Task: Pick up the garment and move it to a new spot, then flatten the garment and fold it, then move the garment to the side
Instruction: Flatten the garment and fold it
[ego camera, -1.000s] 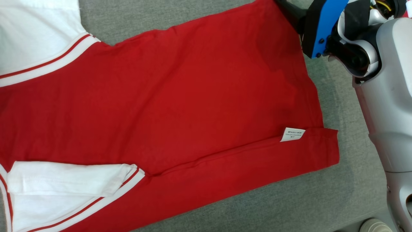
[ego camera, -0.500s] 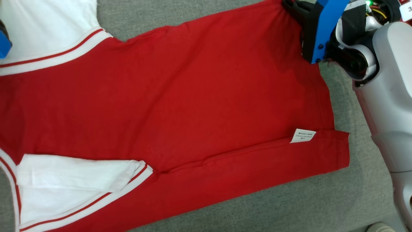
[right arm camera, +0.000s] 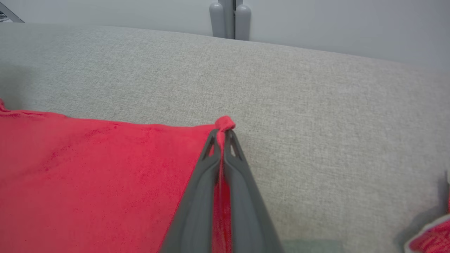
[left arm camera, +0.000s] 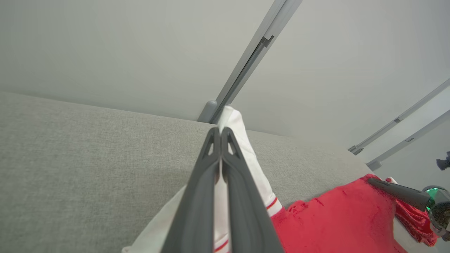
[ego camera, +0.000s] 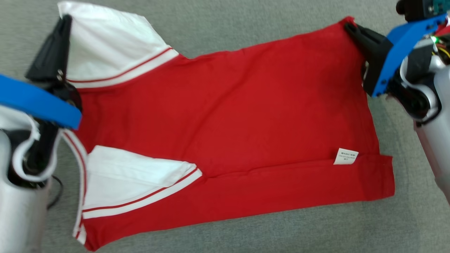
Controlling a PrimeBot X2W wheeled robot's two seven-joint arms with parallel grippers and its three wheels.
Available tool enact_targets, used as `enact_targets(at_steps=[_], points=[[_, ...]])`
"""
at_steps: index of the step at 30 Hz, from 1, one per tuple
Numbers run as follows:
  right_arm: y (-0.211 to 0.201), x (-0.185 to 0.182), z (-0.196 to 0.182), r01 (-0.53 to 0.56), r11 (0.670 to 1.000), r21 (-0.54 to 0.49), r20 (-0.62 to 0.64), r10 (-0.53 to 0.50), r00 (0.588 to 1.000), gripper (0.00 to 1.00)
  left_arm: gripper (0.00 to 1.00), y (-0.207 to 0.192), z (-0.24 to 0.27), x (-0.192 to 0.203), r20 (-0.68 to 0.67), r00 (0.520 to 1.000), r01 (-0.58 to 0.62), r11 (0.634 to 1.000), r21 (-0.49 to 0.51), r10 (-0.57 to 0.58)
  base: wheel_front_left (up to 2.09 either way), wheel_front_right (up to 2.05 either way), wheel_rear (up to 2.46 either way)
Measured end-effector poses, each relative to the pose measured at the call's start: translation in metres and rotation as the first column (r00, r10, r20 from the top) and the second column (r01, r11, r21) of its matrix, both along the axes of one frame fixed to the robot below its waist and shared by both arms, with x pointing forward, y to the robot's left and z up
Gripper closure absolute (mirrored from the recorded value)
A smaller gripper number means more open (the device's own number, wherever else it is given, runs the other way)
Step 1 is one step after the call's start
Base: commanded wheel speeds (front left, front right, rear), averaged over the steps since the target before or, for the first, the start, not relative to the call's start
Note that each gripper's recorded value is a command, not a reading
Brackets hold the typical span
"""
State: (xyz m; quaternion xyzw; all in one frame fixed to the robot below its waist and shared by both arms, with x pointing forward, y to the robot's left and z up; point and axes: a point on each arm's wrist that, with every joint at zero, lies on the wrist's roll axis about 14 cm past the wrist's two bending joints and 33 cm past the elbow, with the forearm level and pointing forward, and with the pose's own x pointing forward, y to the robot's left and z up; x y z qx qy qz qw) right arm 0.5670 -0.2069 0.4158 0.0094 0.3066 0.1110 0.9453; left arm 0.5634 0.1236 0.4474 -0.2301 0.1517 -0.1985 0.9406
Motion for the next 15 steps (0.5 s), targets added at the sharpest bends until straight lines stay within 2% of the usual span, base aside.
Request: enact_targets(at_steps=[8, 15], points=[[0.001, -0.037, 0.017, -0.001, 0.999, 0.048, 0.039, -0.001, 0.999, 1.0, 1.0, 0.009, 0.028, -0.071, 0.038, 0.998, -0.037, 0.996, -0.085, 0.04, 0.0, 0.0, 0.0], [-0.001, -0.072, 0.008, 0.016, 0.997, 0.072, 0.004, -0.016, 1.0, 1.0, 1.0, 0.011, 0.021, -0.123, -0.029, 0.998, -0.056, 0.99, -0.128, 0.053, 0.0, 0.0, 0.0]])
